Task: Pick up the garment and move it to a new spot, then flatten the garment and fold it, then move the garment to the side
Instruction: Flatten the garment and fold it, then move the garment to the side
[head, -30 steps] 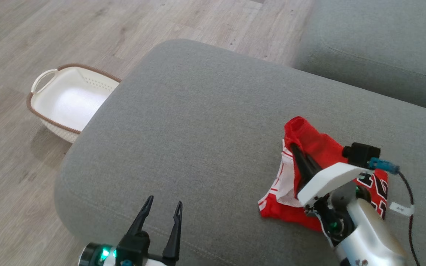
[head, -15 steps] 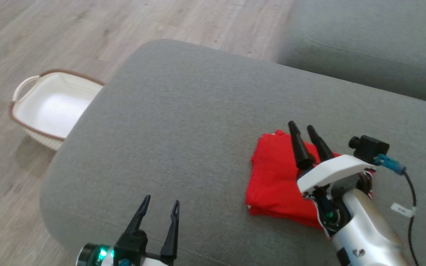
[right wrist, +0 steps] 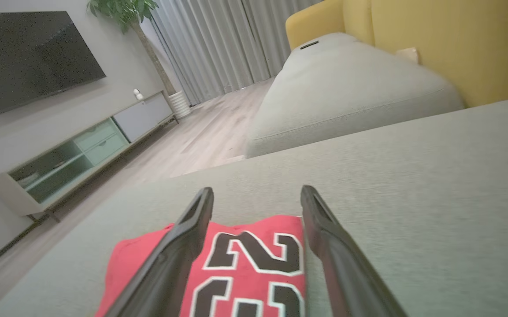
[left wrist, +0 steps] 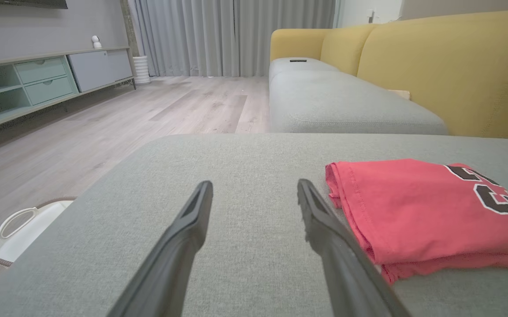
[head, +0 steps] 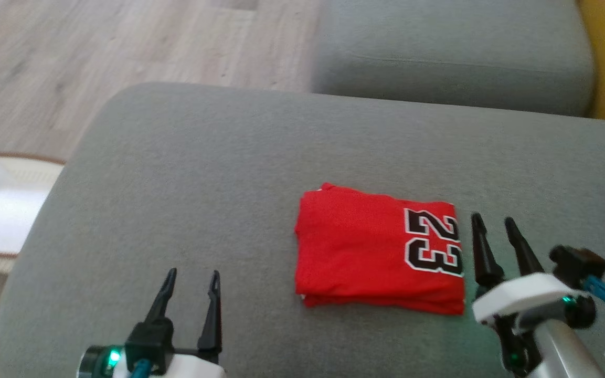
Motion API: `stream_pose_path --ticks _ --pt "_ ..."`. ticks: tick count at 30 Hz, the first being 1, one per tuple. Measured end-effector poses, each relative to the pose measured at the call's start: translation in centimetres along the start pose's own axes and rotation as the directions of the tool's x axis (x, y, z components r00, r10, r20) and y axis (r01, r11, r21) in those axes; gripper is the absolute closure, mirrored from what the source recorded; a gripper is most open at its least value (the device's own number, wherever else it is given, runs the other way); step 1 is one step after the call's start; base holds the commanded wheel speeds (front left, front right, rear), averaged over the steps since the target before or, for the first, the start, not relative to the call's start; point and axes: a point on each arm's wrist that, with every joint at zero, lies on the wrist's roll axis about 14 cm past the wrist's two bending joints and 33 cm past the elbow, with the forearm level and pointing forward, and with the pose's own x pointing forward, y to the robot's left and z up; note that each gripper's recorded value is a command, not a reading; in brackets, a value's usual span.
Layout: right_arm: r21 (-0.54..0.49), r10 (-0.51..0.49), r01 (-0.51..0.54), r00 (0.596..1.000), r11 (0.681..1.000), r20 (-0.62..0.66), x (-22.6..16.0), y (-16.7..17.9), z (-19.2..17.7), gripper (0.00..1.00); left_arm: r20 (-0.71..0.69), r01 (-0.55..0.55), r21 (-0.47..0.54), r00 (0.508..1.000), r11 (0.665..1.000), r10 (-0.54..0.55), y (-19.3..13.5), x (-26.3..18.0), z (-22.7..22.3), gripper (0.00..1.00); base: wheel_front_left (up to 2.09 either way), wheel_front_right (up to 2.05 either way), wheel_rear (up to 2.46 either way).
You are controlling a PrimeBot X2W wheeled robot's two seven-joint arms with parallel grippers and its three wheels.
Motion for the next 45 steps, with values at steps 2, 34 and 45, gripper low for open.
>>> stream_pose_path --ticks 2,34,45 --pt "-0.033 -0.041 0.041 0.999 0.999 0.013 -1.3 -1.7 0.1 0.00 0.012 0.014 0.001 1.000 1.000 -0.014 -0.3 0.4 0.3 0.00 0.00 0.00 0.00" --pt "-0.242 -0.052 0.074 0.994 0.967 0.097 -9.8 -0.9 -0.2 0.00 0.014 -0.019 -0.028 1.000 0.999 0.019 1.4 -3.1 -0.1 0.00 0.00 0.00 0.00" --pt "-0.245 -0.047 0.064 0.996 0.967 0.076 -10.2 -0.7 -0.9 0.00 0.017 -0.020 -0.005 1.000 1.000 0.020 1.6 -3.6 -0.3 0.00 0.00 0.00 0.00"
